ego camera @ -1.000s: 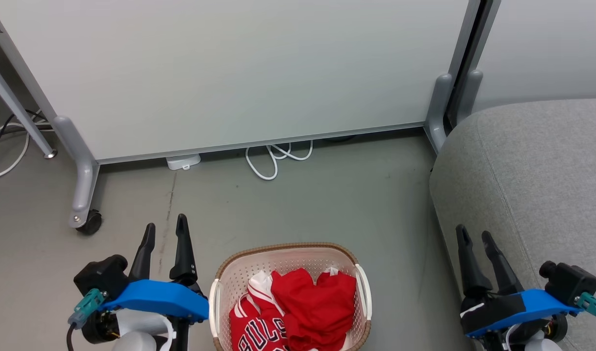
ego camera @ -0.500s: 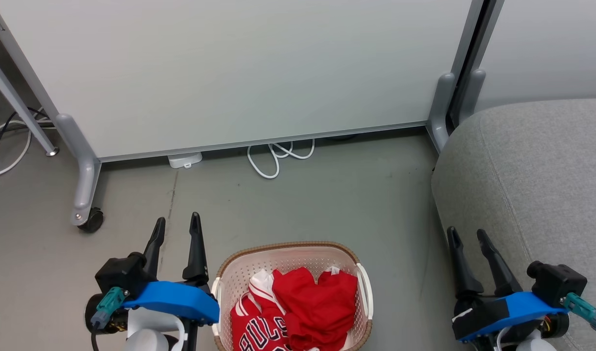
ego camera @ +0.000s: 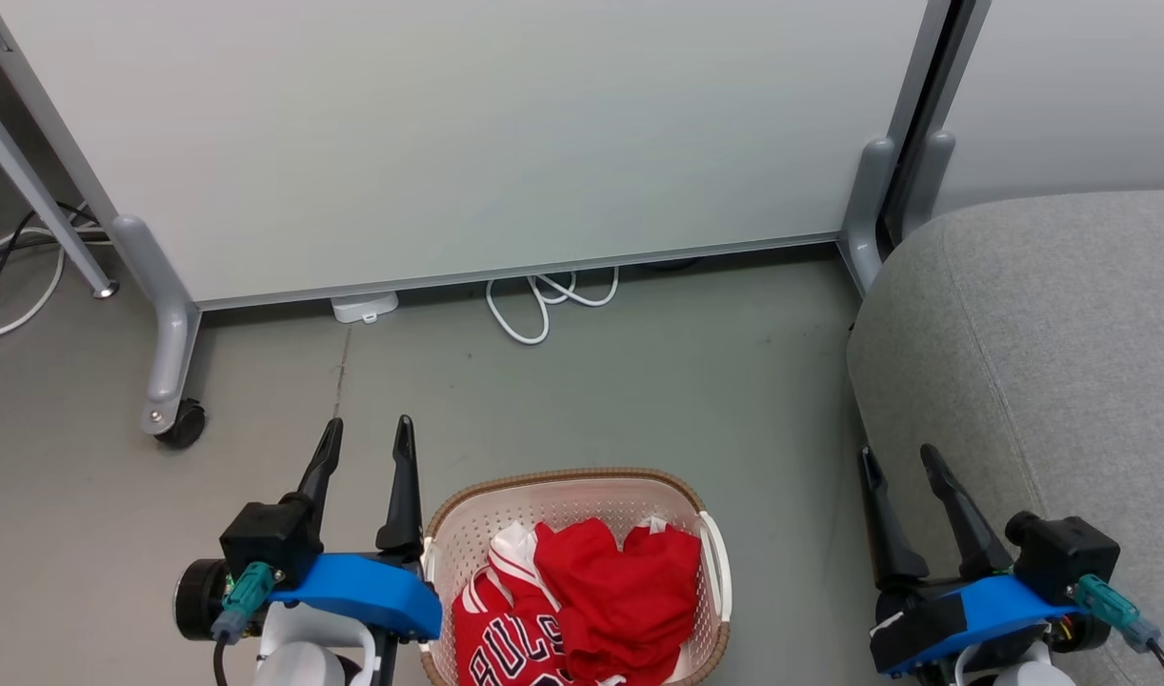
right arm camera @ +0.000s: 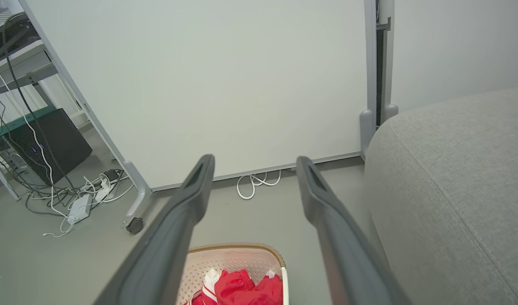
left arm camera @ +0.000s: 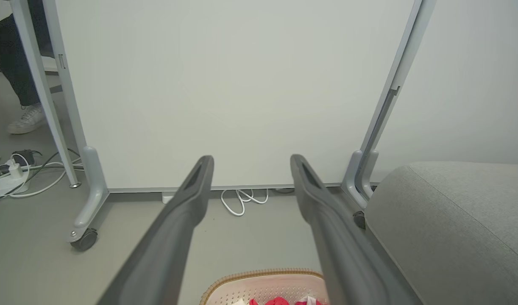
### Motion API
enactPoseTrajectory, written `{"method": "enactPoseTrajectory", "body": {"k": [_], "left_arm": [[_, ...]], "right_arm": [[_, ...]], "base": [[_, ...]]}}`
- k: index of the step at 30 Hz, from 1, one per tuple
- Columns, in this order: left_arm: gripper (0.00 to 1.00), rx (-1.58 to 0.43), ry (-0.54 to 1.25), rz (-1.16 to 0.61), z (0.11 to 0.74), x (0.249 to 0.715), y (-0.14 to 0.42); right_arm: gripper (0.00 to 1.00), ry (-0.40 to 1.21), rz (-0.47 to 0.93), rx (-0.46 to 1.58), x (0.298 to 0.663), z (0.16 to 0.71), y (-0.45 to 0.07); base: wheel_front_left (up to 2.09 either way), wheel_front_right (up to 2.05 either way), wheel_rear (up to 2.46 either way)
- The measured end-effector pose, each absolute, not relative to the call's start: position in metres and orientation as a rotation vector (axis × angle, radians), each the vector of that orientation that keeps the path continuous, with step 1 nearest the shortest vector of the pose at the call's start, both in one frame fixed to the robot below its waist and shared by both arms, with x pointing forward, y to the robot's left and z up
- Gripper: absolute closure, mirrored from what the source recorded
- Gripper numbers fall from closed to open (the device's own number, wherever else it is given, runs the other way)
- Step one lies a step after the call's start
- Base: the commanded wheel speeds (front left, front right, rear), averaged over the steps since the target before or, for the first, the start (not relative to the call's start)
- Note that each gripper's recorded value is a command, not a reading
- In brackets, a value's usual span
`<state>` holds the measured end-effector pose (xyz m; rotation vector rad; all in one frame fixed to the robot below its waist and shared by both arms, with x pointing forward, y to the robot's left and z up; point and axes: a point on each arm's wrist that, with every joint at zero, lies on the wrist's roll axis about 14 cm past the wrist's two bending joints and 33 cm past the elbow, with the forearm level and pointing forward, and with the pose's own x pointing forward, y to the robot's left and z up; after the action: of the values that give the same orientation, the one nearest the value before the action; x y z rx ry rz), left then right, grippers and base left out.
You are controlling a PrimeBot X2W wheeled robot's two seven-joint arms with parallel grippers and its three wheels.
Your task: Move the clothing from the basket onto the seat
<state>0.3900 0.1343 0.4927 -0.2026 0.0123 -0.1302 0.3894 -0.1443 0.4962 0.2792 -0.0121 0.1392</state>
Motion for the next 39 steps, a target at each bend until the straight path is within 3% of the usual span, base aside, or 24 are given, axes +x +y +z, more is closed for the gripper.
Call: {"method": "enactPoseTrajectory", "body": {"k": [39], "left_arm": [[0.00,-0.064,0.025,-0.205,0.479,0.388,0.117]], "right_arm": [[0.00,-0.028,0.214,0.088,0.391,0.492,-0.127]], "base": [[0.00,0.00,0.00]]}}
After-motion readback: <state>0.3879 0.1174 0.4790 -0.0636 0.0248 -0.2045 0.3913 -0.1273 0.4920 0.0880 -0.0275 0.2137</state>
